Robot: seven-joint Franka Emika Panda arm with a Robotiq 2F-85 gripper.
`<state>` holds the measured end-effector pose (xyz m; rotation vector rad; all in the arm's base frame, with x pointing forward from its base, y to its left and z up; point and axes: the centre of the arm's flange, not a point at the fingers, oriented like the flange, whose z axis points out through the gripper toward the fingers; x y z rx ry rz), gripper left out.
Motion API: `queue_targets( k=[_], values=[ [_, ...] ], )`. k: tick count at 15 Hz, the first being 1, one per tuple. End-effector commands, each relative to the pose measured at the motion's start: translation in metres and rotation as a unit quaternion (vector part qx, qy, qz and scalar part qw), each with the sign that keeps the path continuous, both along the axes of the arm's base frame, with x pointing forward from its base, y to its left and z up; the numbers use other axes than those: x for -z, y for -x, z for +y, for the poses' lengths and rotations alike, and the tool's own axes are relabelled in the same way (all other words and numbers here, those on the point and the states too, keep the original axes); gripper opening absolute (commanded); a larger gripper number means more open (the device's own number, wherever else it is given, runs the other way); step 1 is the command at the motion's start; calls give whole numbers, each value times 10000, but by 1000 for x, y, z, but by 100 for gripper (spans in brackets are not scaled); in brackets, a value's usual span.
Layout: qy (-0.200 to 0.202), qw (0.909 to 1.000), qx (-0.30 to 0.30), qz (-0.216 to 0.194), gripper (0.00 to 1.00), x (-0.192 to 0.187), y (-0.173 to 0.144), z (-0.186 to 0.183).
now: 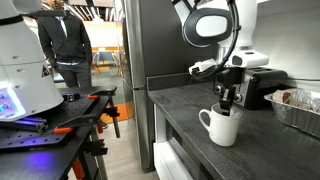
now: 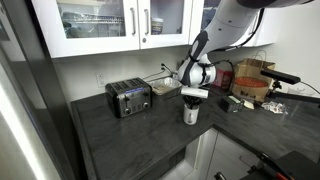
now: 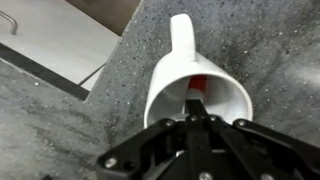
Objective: Pick the marker from the cup and put it on the table
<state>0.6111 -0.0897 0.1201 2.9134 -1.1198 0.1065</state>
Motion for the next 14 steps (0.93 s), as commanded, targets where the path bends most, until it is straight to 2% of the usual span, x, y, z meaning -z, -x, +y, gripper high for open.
queue_targets(
  k=[1, 2, 3, 5, 8, 11, 13, 14],
  values=[
    [175, 9998, -35, -111, 0, -14, 14, 5],
    [170, 9997, -66, -136, 1, -16, 15, 5],
    [179, 9997, -57, -147, 26, -16, 16, 5],
    [156, 9998, -16, -156, 32, -16, 16, 5],
    [113, 9998, 44, -162, 56, -11, 14, 4],
    [115, 9998, 81, -143, 57, -7, 10, 2],
    [127, 9997, 124, -167, 51, -5, 9, 1],
    [129, 9996, 160, -183, 51, -4, 8, 0]
  ],
)
